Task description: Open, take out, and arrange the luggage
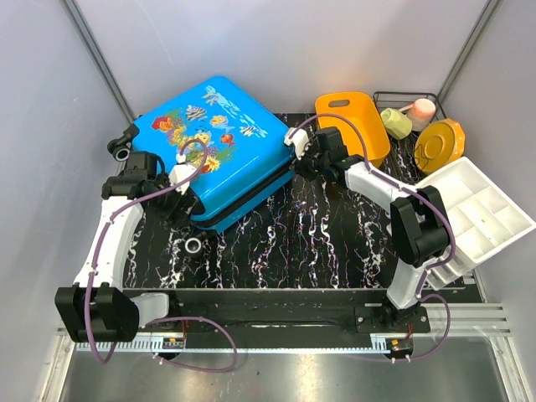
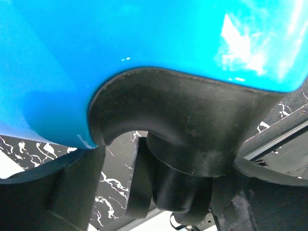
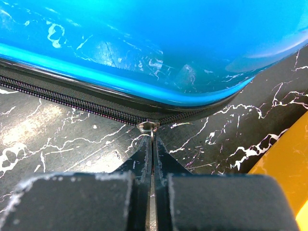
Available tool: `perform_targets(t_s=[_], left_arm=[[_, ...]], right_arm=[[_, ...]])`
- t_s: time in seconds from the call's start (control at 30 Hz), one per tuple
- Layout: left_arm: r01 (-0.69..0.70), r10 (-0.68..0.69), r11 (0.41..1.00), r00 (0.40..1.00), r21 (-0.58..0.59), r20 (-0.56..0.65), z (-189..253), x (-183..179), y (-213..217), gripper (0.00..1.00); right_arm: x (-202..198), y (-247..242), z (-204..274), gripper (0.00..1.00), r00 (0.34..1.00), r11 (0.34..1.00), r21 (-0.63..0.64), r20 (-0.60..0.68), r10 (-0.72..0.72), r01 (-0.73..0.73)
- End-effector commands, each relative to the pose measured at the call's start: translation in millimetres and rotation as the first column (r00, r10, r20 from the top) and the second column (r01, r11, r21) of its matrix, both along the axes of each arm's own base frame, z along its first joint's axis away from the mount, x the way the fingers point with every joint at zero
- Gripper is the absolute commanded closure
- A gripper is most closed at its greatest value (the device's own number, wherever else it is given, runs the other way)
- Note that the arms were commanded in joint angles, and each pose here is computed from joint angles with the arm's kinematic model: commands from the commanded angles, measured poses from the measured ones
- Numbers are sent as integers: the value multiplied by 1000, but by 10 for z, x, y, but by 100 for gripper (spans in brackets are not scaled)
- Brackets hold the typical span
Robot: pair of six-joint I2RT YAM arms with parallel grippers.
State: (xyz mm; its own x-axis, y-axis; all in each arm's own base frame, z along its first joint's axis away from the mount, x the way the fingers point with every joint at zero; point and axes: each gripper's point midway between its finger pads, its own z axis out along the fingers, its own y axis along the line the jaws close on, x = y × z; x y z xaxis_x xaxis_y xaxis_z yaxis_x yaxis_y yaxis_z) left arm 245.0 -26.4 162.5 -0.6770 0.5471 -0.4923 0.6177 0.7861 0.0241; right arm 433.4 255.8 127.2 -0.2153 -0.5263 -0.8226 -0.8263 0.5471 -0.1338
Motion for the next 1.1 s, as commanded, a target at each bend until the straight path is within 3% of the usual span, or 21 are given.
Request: perform_targets(t_s=[0.0, 0.07, 0.1, 0.17, 0.3, 0.43, 0.63, 0.8, 1.07], left_arm=[[20, -16, 999, 996, -41, 84, 193, 119, -81, 29], [57, -53, 997, 997, -55, 62, 164, 48, -128, 49], [75, -72, 995, 996, -58, 55, 135, 7, -141, 74], [108, -108, 994, 994, -28, 19, 68, -111, -101, 100], [162, -162, 987, 986, 2, -30, -7, -410, 49, 100], [203, -201, 976, 979, 73, -32, -19, -669, 352, 100], [148, -140, 975, 988, 163, -64, -67, -802, 880, 100], [76, -69, 983, 997, 165, -47, -5, -528, 1110, 100], [66, -59, 982, 997, 176, -46, 26, -215, 1304, 100]], right_arm=[[194, -80, 360, 100, 996, 998, 39, 77, -46, 43], [188, -86, 369, 100, 996, 998, 38, 80, -47, 44], [184, -89, 385, 100, 995, 998, 39, 83, -46, 43], [152, -102, 344, 100, 996, 999, 28, 80, -37, 35], [-10, -103, 340, 100, 998, 1000, 28, 66, -5, 3], [-455, 14, 182, 100, 998, 998, 16, 0, 66, -66], [-867, -150, 142, 100, 997, 998, -15, -52, 57, -58], [-635, -521, 193, 100, 999, 997, -71, -8, 39, -39], [109, -574, 442, 100, 991, 997, -59, 121, 54, -47]])
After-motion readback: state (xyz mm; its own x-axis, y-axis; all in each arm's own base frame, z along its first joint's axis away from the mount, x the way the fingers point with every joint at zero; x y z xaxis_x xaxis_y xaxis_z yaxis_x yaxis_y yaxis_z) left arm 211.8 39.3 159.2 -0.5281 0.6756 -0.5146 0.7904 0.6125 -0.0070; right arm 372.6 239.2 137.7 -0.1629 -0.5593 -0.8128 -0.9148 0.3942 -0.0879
